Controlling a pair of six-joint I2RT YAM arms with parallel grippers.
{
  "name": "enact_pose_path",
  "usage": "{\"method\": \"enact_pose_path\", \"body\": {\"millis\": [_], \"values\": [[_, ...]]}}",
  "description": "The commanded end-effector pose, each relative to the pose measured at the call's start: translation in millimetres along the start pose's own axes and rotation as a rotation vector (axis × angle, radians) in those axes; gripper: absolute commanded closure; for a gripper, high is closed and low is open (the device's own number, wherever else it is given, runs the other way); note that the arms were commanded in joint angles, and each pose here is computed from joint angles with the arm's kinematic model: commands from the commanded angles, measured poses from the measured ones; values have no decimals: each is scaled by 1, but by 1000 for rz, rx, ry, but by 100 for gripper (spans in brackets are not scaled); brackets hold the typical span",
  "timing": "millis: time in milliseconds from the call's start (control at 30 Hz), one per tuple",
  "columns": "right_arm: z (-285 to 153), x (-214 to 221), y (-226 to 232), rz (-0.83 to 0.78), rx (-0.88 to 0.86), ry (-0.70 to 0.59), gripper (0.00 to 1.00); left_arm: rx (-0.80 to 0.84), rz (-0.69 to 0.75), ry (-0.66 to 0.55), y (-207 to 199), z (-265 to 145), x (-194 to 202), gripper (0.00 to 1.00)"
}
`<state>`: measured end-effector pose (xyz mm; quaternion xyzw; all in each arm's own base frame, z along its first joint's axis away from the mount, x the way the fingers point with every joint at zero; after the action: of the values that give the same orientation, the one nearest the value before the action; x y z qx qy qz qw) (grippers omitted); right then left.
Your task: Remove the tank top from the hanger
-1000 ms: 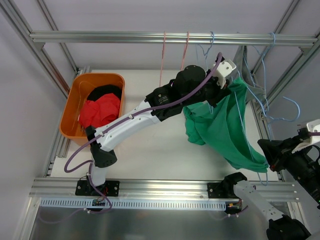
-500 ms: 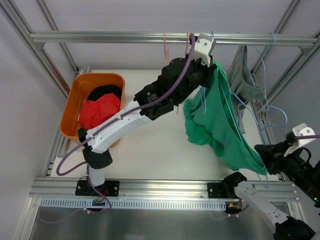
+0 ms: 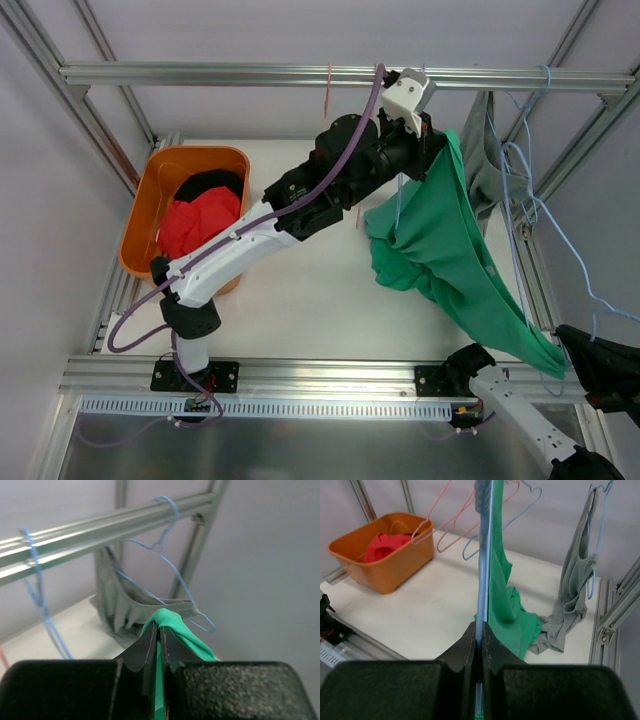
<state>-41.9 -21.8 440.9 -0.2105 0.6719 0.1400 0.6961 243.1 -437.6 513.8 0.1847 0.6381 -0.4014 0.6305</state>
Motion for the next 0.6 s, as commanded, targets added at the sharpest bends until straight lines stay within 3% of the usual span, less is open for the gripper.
{"method": "enact_pose_path", "body": {"millis": [0, 33, 67, 133, 167, 300, 333, 400, 433, 500, 533, 567], "values": [[-6, -22, -10, 26, 62, -163, 100, 225, -46, -8, -28, -30, -22, 100], [0, -26, -7, 22, 37, -190, 100, 302, -46, 7, -40, -45, -24, 100], [13, -36, -6, 5, 26, -231, 100, 417, -26, 102, -54, -53, 5, 100], [30, -47, 3, -13, -45, -270, 100, 557, -3, 159, -82, -87, 20, 100], [37, -64, 4, -23, -55, -345, 100, 599, 34, 246, -85, -97, 56, 100], [82, -83, 10, -41, -105, -467, 100, 845, 21, 443, -109, -165, 116, 100], [82, -104, 7, -42, -79, -591, 100, 852, 2, 487, -109, -174, 129, 100], [110, -97, 5, -33, -52, -635, 100, 852, -7, 616, -105, -193, 176, 100], [96, -121, -3, -15, 6, -825, 100, 819, -20, 644, -100, -198, 186, 100], [124, -104, -11, 16, 74, -882, 100, 702, -27, 748, -77, -207, 232, 100], [110, -115, -24, 42, 170, -1003, 100, 592, -30, 762, -64, -204, 245, 100], [117, -109, -27, 40, 201, -989, 100, 513, -17, 811, -46, -211, 270, 100]]}}
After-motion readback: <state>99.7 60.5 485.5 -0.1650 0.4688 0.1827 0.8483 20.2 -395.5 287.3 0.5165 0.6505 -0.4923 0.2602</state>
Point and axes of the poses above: each gripper's point midway between its finger pads, its own z axis out along the fingers, its own y axis along the line the jaws close on, x = y × z, the point moved 4 cm from there along -z, back along the fingers, and after that the axes turned 5 degrees about -z, right-handed, at the moved point
